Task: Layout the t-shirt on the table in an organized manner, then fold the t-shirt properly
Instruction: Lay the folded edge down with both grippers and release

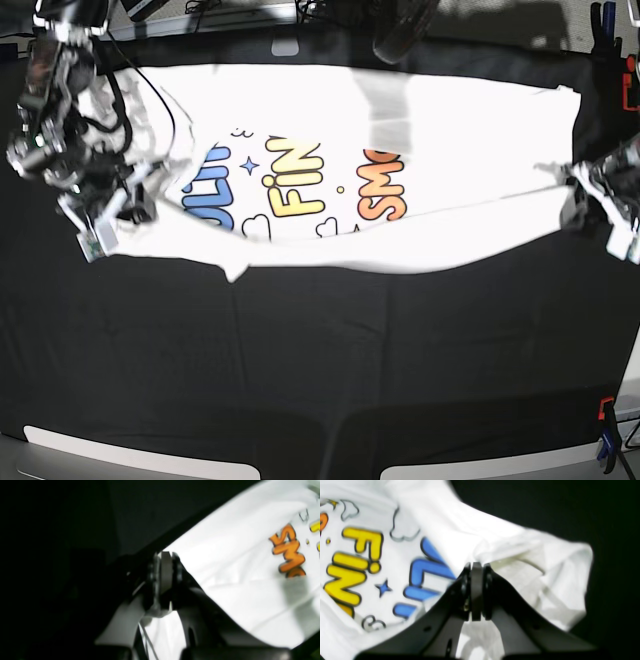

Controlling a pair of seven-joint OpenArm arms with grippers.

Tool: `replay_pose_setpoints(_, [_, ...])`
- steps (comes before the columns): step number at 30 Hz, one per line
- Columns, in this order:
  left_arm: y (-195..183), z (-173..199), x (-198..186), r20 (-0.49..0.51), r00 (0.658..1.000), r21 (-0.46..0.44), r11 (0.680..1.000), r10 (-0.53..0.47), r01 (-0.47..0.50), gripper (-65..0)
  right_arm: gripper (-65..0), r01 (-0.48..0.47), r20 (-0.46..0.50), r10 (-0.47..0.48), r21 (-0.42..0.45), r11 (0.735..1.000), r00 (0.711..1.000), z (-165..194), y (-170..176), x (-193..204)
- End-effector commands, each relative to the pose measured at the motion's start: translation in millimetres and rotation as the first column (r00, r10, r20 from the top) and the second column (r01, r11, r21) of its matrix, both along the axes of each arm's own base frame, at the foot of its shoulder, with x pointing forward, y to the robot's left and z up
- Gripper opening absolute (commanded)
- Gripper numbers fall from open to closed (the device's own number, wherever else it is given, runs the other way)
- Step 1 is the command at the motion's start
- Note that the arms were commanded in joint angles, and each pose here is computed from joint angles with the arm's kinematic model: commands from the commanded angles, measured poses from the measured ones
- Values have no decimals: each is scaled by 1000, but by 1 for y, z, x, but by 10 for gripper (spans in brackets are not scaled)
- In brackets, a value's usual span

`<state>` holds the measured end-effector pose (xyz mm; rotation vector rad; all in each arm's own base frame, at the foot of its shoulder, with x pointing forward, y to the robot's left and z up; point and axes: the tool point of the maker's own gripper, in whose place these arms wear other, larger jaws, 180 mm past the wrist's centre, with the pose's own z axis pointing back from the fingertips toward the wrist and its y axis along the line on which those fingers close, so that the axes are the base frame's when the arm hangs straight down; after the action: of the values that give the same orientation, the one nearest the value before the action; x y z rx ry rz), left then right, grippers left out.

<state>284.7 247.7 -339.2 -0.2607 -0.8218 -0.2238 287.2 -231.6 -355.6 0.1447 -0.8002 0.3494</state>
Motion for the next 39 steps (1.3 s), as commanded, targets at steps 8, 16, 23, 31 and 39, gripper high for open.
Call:
replay_pose_setpoints(8, [-3, 3, -18, -26, 998, 73, 996, -52, 53, -650, -650, 42, 79, -39, -35, 999, 996, 31, -22, -21])
replay_pose_setpoints(16, [2, -2, -21, -49, 997, 108, 993, -51, 56, -650, -650, 75, 25, -74, -47, 996, 997, 19, -34, -44])
replay_pose_setpoints(23, [-5, -5, -28, -80, 992, 98, 989, -100, 107, -650, -650, 70, 15, -70, -5, 998, 997, 17, -28, -50])
replay_pose_setpoints(31, [-18, -2, -32, -84, 986, 30, 989, -141, 144, -650, -650, 75, -36, -75, 6, 997, 997, 13, -29, -57])
replay_pose_setpoints(39, [-16, -11, -44, -138, 980, 37, 988, -145, 151, -650, -650, 161, 6, -162, 42, 986, 987, 30, -54, -59])
